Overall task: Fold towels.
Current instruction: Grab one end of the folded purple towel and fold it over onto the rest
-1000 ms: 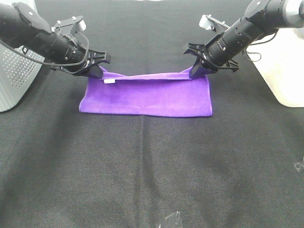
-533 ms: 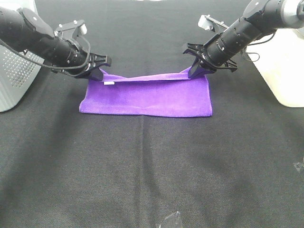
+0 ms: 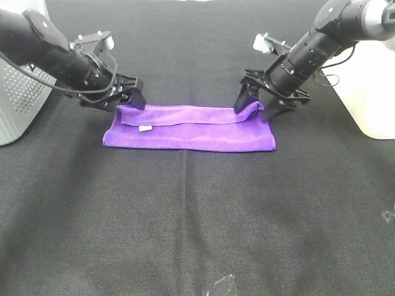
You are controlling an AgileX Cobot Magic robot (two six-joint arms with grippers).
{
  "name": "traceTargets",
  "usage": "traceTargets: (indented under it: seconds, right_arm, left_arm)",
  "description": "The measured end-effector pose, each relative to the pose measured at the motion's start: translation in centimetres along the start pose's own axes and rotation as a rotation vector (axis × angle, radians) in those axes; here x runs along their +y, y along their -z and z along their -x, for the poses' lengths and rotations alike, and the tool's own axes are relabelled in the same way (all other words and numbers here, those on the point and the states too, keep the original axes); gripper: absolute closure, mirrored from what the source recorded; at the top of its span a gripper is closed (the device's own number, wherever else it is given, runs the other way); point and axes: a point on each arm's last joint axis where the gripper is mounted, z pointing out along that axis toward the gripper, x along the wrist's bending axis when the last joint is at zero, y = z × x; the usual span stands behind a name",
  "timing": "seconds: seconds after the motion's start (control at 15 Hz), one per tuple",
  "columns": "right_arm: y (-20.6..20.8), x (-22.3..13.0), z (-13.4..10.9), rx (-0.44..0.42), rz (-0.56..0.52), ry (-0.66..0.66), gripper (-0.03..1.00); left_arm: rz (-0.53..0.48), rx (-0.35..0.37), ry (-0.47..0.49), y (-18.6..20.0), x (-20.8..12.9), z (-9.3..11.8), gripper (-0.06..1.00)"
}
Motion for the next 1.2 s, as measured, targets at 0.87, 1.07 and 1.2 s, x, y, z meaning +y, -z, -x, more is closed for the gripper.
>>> traceTargets:
  seconds: [0.87,1.07,1.2]
  right_arm:
    - [9.2,-0.5,-3.2,-0.112,-0.058,-0.013,0.19]
    - [10.0,-0.6,-3.5,-0.113,-0.045,-0.008,0.19]
    - [10.0,-0.6,-3.6,-0.113,-0.044,-0.007,0.19]
  left_arm:
    - [-0.381,-0.107,0.062,-1.5,1.8,-5.0,0.09]
    - [-0.397,-0.151,0.112,-2.6,1.5,-6.5,0.09]
    - [-0.409,-0.169,0.12,-2.9,1.4,-6.9,0.09]
